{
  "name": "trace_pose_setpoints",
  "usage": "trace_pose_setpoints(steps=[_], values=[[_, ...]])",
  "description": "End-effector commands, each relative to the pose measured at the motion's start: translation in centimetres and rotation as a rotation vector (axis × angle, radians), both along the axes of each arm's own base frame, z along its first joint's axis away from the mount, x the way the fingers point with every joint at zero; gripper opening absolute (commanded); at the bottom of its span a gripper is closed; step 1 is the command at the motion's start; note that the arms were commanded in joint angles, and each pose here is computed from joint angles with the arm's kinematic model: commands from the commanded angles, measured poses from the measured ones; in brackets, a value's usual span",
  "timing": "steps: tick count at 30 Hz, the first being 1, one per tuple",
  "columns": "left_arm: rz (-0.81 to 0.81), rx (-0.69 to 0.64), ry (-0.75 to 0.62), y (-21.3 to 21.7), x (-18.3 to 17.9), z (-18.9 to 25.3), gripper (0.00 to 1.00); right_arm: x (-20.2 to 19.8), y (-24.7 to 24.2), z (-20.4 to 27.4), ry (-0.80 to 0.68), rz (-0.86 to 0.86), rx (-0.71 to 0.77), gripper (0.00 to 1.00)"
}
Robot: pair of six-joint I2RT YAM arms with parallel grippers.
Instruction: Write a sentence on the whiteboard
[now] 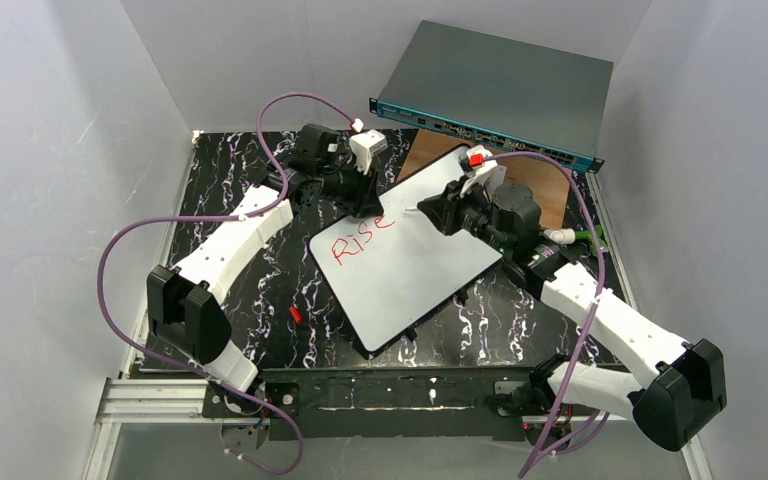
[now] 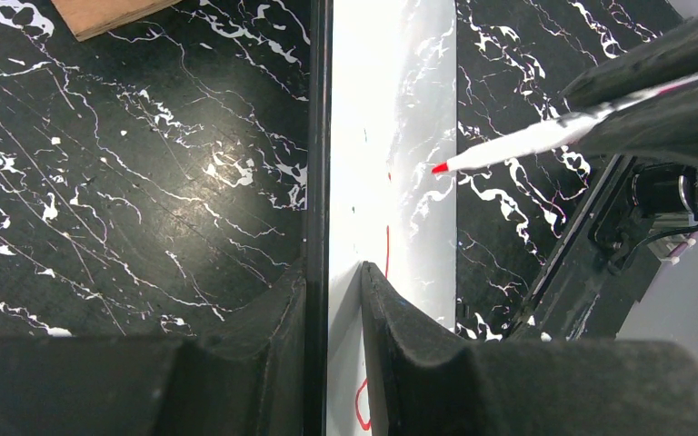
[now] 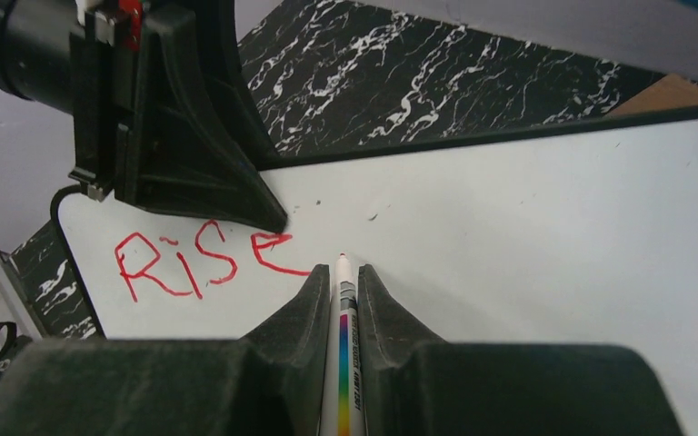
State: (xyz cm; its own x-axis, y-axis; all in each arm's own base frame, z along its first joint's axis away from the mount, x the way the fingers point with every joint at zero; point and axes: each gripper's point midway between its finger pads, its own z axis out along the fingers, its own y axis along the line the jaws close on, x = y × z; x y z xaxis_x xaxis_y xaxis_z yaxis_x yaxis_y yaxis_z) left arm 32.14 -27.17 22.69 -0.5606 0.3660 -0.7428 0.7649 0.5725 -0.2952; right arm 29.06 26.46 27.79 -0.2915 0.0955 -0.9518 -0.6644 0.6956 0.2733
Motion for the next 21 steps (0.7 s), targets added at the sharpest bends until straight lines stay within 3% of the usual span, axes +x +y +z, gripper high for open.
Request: trace_pose_setpoints(steps=[1,11,21], values=[[-0.058,0.002,0.010,-0.7,-1.2,0.2,0.00,1.2,-0.9,5.1,-0.126,-0.062,0.037,0.01],[-0.058,-0.002,0.002,-0.6,-1.3,0.4,0.00,4.8,-1.9,4.9,-0.131,-0.133,-0.019,0.01],[-0.062,-0.006,-0.001,-0.6,-1.6,0.5,0.00,5.1,-0.9,2.9,-0.083,-0.089,-0.025,0.01]])
